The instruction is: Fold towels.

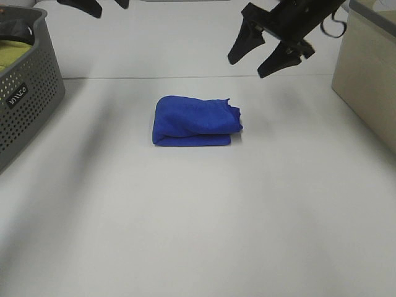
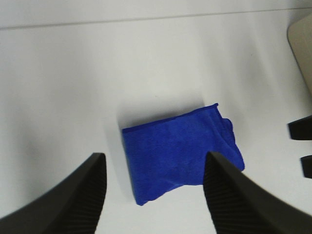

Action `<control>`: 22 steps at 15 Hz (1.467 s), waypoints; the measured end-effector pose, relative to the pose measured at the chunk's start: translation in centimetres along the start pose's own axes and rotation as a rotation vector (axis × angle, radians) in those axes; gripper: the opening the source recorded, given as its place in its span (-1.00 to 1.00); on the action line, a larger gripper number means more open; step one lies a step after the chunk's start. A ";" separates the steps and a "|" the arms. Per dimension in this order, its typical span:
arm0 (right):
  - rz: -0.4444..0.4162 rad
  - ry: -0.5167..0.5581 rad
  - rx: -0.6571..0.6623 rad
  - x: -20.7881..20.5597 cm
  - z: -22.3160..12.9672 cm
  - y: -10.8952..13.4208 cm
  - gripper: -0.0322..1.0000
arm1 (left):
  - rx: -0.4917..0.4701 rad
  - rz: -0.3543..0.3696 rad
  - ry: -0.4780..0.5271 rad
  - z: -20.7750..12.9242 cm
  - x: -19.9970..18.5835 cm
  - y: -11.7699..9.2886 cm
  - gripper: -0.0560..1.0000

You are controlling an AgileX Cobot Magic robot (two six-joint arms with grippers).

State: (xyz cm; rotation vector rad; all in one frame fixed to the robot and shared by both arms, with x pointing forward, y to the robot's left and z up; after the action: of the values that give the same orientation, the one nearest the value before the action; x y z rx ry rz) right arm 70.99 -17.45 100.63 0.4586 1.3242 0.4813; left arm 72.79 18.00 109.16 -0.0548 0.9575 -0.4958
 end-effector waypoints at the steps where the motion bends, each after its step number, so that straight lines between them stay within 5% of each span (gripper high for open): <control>1: -0.063 -0.040 -0.017 -2.0 -0.1 0.6 0.54 | 0.025 0.047 -0.033 0.5 -2.2 -0.3 0.18; 6: -0.165 -0.220 -0.089 -11.6 -3.1 4.7 0.54 | 0.119 0.208 -0.169 0.7 -12.7 -2.5 0.18; 10: -0.255 -0.243 -0.121 -16.3 -9.3 5.3 0.54 | 0.131 0.276 -0.129 -3.6 -18.0 -3.8 0.18; 15: -0.347 -0.189 -0.116 -17.8 -18.3 3.4 0.54 | 0.109 0.281 -0.011 -15.7 -22.7 -5.7 0.18; 17: -0.393 -0.115 -0.094 -16.6 -24.5 0.9 0.54 | 0.102 0.280 0.026 -24.3 -24.0 -6.5 0.18; 22: -0.412 -0.043 -0.067 -14.1 -34.1 -3.0 0.54 | 0.137 0.288 -0.088 -36.7 -25.1 -7.3 0.18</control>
State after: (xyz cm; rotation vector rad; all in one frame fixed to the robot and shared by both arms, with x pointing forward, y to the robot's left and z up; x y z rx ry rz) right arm 35.28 -26.55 103.87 0.1321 1.3146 0.1709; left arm 29.03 28.54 109.00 0.1812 0.8271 -0.2890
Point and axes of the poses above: a point on each arm's last joint axis where the gripper is mounted, x pointing out along that axis toward the gripper, y along the wrist's bending axis when the last joint is at zero, z = x × y, the point moved 1 cm from there along x, pointing out along that axis toward the gripper, and after that the axes turned 11 degrees about x, right-handed, at the moved point
